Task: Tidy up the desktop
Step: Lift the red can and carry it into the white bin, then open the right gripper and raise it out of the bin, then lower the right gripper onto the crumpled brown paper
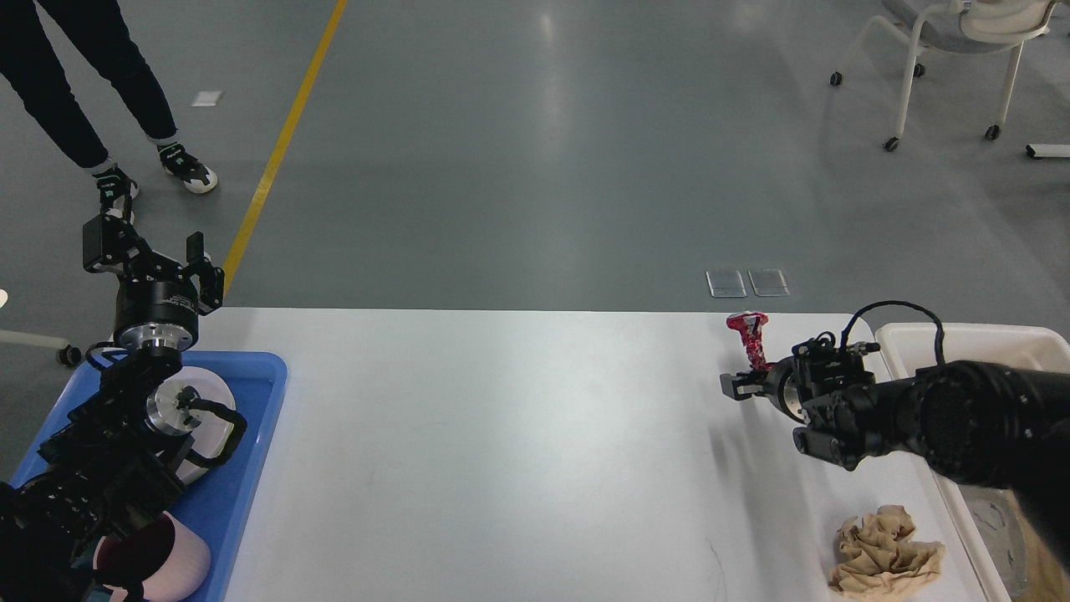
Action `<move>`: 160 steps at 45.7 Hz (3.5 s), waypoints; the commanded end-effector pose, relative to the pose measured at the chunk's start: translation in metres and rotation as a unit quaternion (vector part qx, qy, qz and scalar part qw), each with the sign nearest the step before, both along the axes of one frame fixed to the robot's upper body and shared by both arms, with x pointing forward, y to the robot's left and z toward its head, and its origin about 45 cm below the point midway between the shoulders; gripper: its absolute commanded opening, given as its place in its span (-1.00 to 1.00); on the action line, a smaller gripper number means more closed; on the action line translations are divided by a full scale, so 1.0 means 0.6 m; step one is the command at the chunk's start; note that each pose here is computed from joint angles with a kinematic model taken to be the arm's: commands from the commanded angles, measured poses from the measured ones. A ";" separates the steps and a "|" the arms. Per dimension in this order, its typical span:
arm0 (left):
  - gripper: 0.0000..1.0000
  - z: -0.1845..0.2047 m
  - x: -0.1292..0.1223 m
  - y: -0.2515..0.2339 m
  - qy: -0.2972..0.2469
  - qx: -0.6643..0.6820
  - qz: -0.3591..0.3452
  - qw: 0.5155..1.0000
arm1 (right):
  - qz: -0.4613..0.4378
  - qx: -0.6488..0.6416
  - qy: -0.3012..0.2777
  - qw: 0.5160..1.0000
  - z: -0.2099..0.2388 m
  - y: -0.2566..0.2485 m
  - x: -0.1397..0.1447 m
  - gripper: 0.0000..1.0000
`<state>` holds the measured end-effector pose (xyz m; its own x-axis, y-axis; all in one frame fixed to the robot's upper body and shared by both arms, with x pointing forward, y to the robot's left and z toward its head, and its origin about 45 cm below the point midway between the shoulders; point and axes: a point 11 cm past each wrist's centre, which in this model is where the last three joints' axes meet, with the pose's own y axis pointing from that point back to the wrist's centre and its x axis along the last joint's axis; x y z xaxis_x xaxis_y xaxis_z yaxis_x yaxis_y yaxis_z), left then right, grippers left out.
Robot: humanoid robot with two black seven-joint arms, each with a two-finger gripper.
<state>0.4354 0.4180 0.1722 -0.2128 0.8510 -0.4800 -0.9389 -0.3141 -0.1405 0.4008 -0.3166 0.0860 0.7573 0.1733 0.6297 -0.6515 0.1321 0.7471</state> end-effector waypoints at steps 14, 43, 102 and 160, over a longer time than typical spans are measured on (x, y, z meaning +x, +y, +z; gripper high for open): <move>0.93 0.000 0.000 0.000 0.001 0.000 0.000 1.000 | -0.056 0.127 -0.072 0.988 0.353 -0.008 0.039 -0.80; 0.93 0.000 0.000 0.000 0.001 0.000 0.000 1.000 | -0.224 0.109 -0.077 0.965 0.318 -0.220 -0.001 -0.78; 0.93 0.000 0.000 0.000 0.001 0.000 0.000 1.000 | -0.261 0.084 -0.065 0.959 0.205 -0.261 0.027 1.00; 0.93 0.000 0.000 0.000 0.001 0.000 0.000 1.000 | -0.277 0.219 0.404 0.844 0.174 -0.101 -0.206 1.00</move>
<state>0.4355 0.4176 0.1719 -0.2126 0.8509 -0.4803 -0.9393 -0.3134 -0.1394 0.3032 -0.3566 0.2451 0.9040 -0.3909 -0.1732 0.1216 -0.1535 0.9806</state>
